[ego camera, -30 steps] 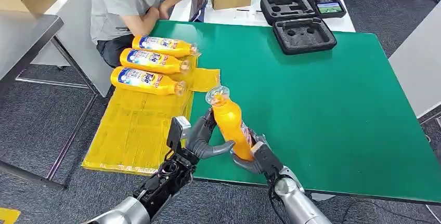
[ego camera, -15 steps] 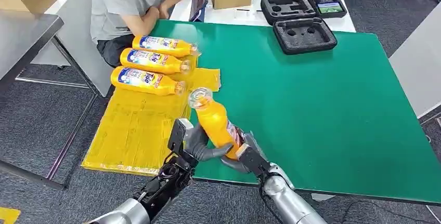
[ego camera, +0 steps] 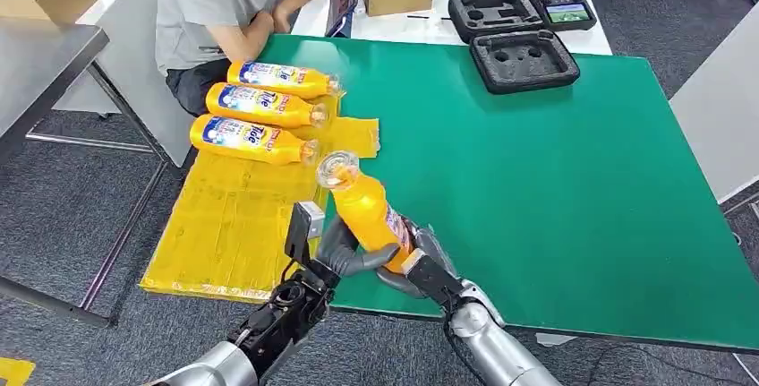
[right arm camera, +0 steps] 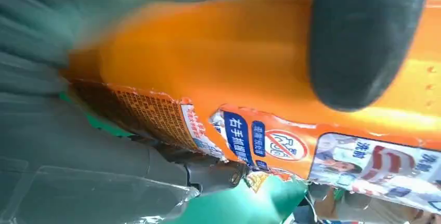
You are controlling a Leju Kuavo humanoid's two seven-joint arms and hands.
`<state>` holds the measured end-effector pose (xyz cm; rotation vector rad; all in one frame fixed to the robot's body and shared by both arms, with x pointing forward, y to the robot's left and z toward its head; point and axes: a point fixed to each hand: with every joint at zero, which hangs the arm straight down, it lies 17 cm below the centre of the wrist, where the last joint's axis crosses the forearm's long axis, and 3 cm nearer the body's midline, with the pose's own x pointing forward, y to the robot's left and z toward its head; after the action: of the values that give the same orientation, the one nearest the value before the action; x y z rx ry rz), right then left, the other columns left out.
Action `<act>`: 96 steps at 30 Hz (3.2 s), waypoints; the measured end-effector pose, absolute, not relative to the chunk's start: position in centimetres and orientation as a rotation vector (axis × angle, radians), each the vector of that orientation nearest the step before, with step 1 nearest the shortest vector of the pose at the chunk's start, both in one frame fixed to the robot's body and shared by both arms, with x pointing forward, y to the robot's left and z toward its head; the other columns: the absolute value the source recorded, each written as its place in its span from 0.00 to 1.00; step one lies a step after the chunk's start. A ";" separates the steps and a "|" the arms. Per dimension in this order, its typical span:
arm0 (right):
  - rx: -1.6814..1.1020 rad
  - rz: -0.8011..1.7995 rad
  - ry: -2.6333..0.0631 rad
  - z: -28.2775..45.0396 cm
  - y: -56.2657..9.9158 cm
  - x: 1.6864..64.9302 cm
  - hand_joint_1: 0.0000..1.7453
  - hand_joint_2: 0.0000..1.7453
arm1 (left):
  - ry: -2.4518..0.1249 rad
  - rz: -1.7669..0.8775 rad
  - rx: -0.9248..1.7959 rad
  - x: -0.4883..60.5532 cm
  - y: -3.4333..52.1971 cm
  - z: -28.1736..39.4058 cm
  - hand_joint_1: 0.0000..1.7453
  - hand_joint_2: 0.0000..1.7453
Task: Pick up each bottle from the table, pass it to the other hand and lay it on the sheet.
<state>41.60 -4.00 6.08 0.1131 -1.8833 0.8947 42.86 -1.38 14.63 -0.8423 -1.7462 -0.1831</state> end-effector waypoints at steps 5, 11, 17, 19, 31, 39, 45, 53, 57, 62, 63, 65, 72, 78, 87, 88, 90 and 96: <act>0.114 0.904 -1.882 5.9 -3.8 41.4 0.00 1.00 | -1.748 -0.133 -0.854 43.1 -0.6 14.8 1.00 1.00; 0.105 0.875 -1.871 5.5 -4.1 41.4 0.00 1.00 | -1.777 -0.111 -0.856 43.6 -0.1 15.8 1.00 1.00; 0.100 0.852 -1.861 5.2 -4.6 41.3 0.00 1.00 | -1.797 -0.106 -0.856 43.7 0.1 16.5 1.00 1.00; 0.098 0.848 -1.859 5.1 -4.7 41.3 0.00 1.00 | -1.798 -0.105 -0.855 43.8 0.2 16.5 1.00 1.00; 0.080 0.825 -1.845 4.4 -5.4 41.1 0.00 1.00 | -1.905 -0.146 -0.648 45.5 2.1 17.5 1.00 1.00; 0.070 0.795 -1.844 4.3 -5.9 40.8 0.00 1.00 | -2.076 -0.293 -0.277 47.3 4.7 19.5 1.00 1.00; 0.073 0.755 -1.850 4.5 -6.6 40.6 0.00 1.00 | -2.170 -0.660 0.220 50.1 7.8 20.4 1.00 1.00; 0.108 0.709 -1.849 4.9 -6.8 40.6 0.00 1.00 | -2.081 -1.006 0.527 54.6 14.9 20.8 1.00 1.00; 0.110 0.711 -1.856 5.2 -6.6 40.7 0.00 1.00 | -2.057 -1.035 0.568 55.2 16.8 20.6 1.00 1.00; 0.114 0.706 -1.856 5.2 -6.6 40.8 0.00 1.00 | -2.024 -1.061 0.604 55.6 17.8 20.1 1.00 1.00; 0.120 0.700 -1.855 5.3 -6.5 40.8 0.00 1.00 | -2.003 -1.076 0.623 55.7 18.1 19.8 1.00 1.00; 0.133 0.699 -1.858 5.5 -6.3 40.8 0.00 1.00 | -1.942 -1.126 0.660 56.1 18.8 19.0 1.00 1.00; 0.162 0.696 -1.880 6.9 -5.3 41.7 0.00 1.00 | -1.618 -1.383 0.796 58.2 23.7 15.8 1.00 1.00; 0.176 0.691 -1.876 6.9 -5.2 41.6 0.00 1.00 | -1.481 -1.491 0.742 57.4 24.5 12.8 1.00 1.00; 0.180 0.691 -1.876 7.0 -5.2 41.7 0.00 1.00 | -1.287 -1.702 0.863 56.5 26.3 9.4 1.00 1.00; 0.180 0.689 -1.875 6.9 -5.3 41.7 0.00 1.00 | -1.287 -1.715 0.847 56.3 26.0 9.1 1.00 1.00; 0.179 0.685 -1.872 6.8 -5.4 41.7 0.00 1.00 | -1.306 -1.742 0.746 55.4 25.1 8.1 1.00 1.00; 0.186 0.688 -1.870 6.8 -5.4 41.6 0.00 1.00 | -1.266 -1.790 0.707 54.7 24.7 6.7 1.00 1.00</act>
<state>41.57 -5.35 6.77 0.1864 -1.8700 0.6879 54.68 24.73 6.73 0.7072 -1.2656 -1.7901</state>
